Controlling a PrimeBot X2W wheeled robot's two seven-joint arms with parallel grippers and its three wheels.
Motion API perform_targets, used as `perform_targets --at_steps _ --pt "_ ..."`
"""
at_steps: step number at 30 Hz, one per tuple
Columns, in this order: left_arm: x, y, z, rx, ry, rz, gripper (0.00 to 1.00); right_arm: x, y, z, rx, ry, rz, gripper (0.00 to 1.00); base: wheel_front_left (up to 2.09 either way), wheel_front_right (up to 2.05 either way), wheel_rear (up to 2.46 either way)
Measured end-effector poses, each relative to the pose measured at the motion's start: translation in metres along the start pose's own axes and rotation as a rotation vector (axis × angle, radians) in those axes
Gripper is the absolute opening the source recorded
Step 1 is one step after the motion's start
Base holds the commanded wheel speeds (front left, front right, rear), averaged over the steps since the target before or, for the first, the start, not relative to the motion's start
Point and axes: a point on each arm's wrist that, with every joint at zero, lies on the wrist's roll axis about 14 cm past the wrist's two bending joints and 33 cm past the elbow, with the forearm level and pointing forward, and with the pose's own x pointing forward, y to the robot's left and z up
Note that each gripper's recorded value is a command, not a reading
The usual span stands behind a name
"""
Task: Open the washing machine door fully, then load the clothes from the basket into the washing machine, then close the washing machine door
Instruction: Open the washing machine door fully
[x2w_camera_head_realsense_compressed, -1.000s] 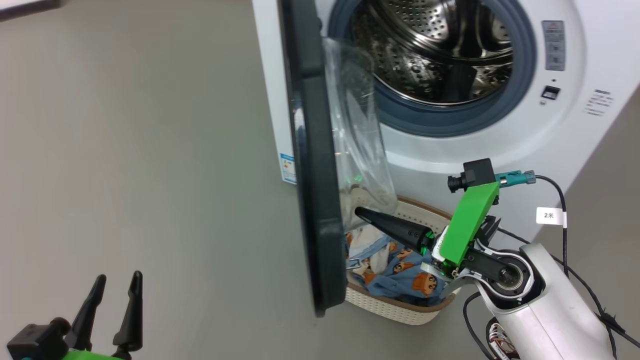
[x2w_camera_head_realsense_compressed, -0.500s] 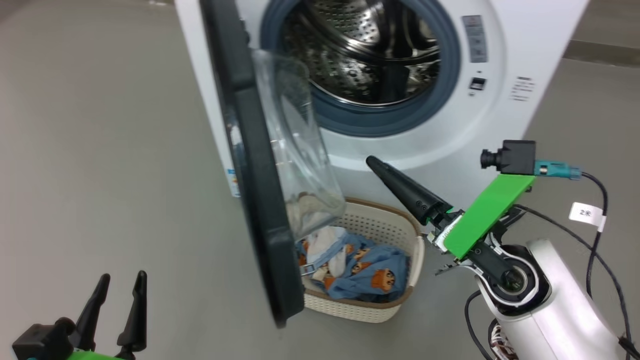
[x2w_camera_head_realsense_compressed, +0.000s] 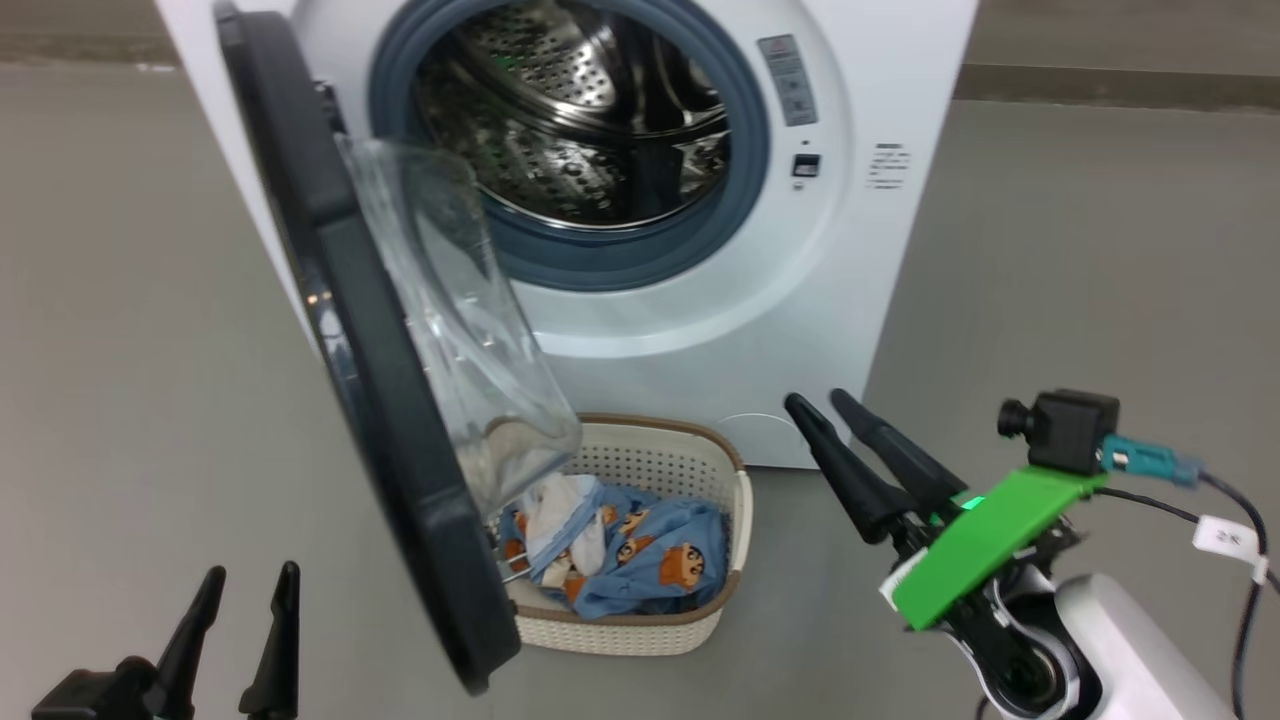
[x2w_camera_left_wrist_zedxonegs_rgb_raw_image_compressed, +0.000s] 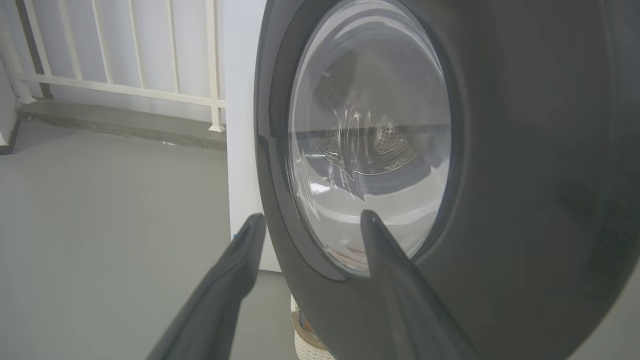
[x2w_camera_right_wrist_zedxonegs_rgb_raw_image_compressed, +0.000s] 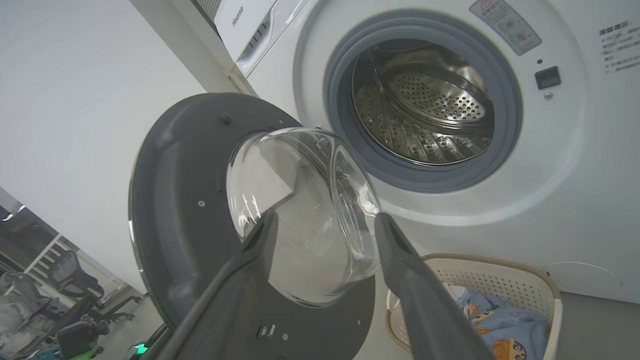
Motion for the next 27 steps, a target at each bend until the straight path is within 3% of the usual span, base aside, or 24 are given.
perform_targets --at_steps 11,18,27 --pt "0.010 -0.023 -0.001 -0.007 -0.002 -0.064 1.00 -0.060 -0.058 0.026 -0.275 -0.190 -0.239 1.00 0.00 0.00 0.00" --pt "0.011 -0.028 -0.005 -0.011 0.009 -0.071 1.00 -0.094 -0.089 0.011 -0.297 -0.225 -0.377 1.00 0.00 0.00 0.00" --pt "0.015 -0.031 -0.007 -0.011 0.014 -0.081 1.00 -0.114 -0.117 -0.003 -0.367 -0.188 -0.479 1.00 0.00 0.00 0.00"
